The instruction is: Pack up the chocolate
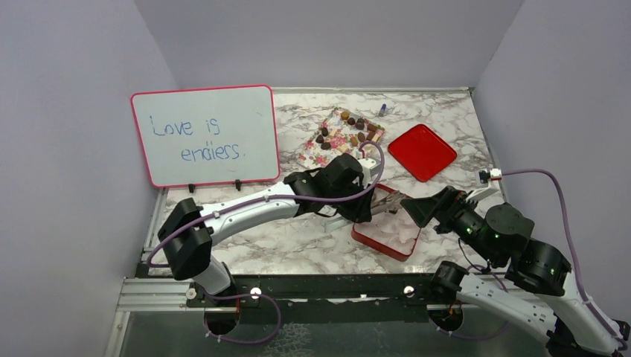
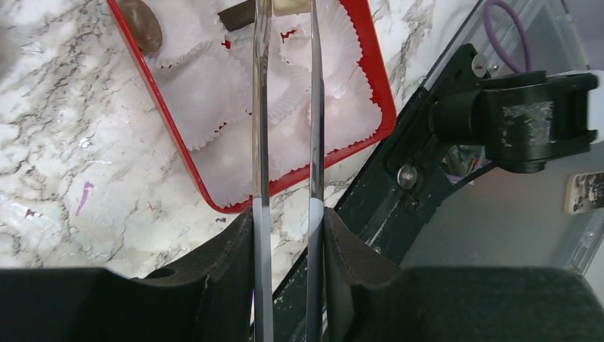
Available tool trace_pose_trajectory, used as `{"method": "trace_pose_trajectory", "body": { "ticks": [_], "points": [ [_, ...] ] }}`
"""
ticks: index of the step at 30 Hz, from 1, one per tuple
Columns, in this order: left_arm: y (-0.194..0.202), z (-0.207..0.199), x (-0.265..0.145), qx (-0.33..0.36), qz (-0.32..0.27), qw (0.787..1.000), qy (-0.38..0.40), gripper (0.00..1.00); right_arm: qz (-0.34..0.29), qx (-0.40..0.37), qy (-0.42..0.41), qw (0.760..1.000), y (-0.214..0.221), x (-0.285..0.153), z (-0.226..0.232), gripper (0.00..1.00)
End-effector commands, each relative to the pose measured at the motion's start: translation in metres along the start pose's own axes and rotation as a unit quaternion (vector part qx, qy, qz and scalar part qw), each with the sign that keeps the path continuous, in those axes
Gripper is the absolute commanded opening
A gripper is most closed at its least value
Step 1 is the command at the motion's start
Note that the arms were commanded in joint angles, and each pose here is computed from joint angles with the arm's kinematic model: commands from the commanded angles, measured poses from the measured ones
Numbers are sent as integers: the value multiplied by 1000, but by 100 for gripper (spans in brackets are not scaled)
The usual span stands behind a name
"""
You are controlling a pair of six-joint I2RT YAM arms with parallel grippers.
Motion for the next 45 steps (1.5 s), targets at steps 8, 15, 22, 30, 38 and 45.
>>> {"method": "trace_pose_trajectory", "body": {
  "ticks": [8,15,22,30,38,45],
  "points": [
    [3,-15,42,18,15,999,28,29,-8,4,0,1000,-8,-1,4,94],
    [4,-20,52,24,21,999,33,30,-9,2,4,1000,-7,-1,2,94],
    [5,-20,63,27,30,999,32,35,-9,0,4,1000,-7,0,2,94],
    [2,-23,66,32,31,998,37,42,-8,-2,6,1000,-6,0,1,94],
    [-5,-24,55,36,16,999,24,43,-5,-4,8,1000,-3,2,0,94],
    [-23,-31,29,43,-28,999,6,41,-8,-3,5,1000,-6,0,1,94]
  ]
}}
Point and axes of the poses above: each gripper's point midway between its finger pads, its own x axis out along the fingers, its own z axis along the line the jaws close on, y = z × x, the point moved 4 cm from there along -x, back along the fingers, and after that the axes turned 11 degrees about -x, right-handed, at the moved point
